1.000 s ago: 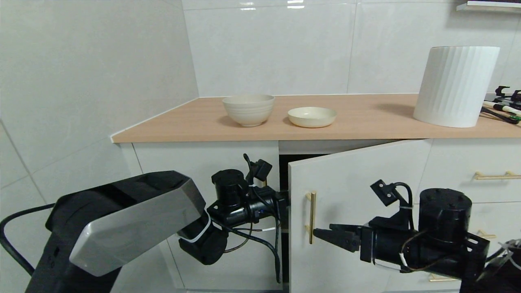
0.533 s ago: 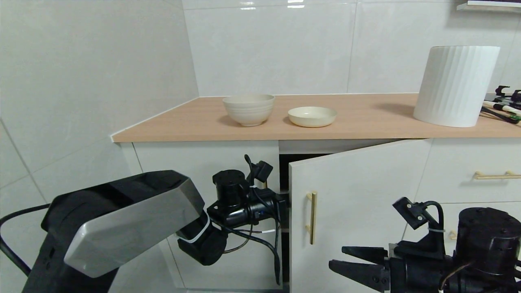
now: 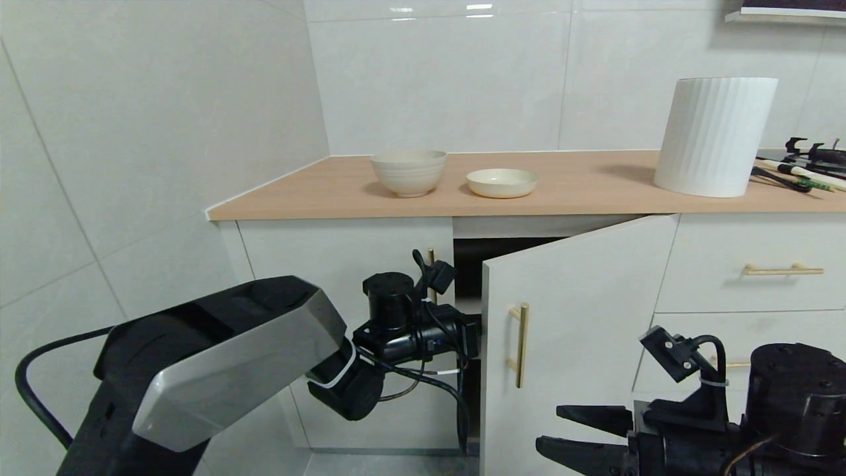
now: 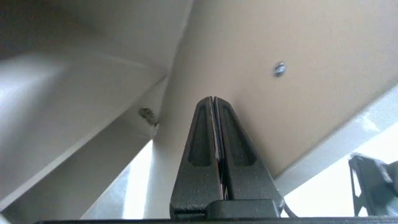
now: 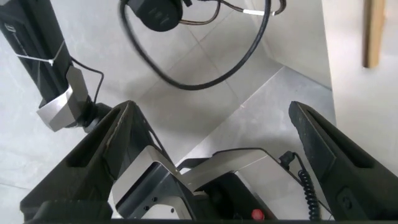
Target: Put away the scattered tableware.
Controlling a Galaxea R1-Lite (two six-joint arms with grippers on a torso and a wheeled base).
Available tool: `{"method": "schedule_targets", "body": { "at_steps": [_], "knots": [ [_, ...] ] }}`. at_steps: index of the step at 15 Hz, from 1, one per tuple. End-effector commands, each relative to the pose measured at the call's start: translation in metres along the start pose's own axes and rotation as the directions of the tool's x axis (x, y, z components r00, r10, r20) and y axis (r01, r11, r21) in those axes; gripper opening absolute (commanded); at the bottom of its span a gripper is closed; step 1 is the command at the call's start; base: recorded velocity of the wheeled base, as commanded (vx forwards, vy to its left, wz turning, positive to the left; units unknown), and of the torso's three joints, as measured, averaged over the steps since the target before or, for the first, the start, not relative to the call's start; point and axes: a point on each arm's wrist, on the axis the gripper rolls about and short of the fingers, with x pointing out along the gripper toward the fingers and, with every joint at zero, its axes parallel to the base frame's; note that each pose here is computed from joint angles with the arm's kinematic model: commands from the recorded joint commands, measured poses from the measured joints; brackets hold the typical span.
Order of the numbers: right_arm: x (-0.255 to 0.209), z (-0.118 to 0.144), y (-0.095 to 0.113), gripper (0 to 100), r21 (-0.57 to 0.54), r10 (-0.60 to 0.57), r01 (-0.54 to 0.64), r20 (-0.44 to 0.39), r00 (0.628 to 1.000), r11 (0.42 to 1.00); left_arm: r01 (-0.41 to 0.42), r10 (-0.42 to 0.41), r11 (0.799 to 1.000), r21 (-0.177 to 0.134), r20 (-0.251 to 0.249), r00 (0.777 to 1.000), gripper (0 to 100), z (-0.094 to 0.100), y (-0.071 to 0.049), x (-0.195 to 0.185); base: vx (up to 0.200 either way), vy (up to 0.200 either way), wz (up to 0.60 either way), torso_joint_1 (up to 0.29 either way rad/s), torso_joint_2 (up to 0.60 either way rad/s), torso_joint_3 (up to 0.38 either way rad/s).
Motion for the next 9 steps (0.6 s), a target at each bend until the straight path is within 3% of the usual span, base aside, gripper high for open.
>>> {"method": "schedule_targets", "body": {
  "at_steps": [1,2,7,9],
  "knots": [
    [0.0003,-0.0011,-0.0002,100,0.001,0.000,0.000,-0.006,1.000,1.000,0.004,-0.004,1.000,0.001,0.000,1.000,0,-0.0011,0.0004,0.0021,0.000,0.000,0.00,0.000,0.00,0.000],
    [0.0003,-0.0011,-0.0002,100,0.001,0.000,0.000,-0.006,1.000,1.000,0.007,-0.007,1.000,0.000,-0.003,1.000,0,-0.0008,-0.0016,0.0032,0.000,0.000,0.00,0.000,0.00,0.000],
    [0.0003,-0.0016,0.0000,100,0.002,0.001,-0.001,-0.008,1.000,1.000,0.006,-0.006,1.000,-0.015,-0.006,1.000,0,0.0022,-0.0028,0.0044,-0.200,0.000,0.00,0.004,0.00,0.000],
    [0.0018,-0.0030,0.0026,100,-0.001,0.012,-0.012,-0.016,1.000,1.000,0.003,-0.003,1.000,-0.021,-0.013,1.000,0,0.0033,-0.0011,0.0070,0.000,0.000,0.00,0.000,0.00,0.000]
  ]
}}
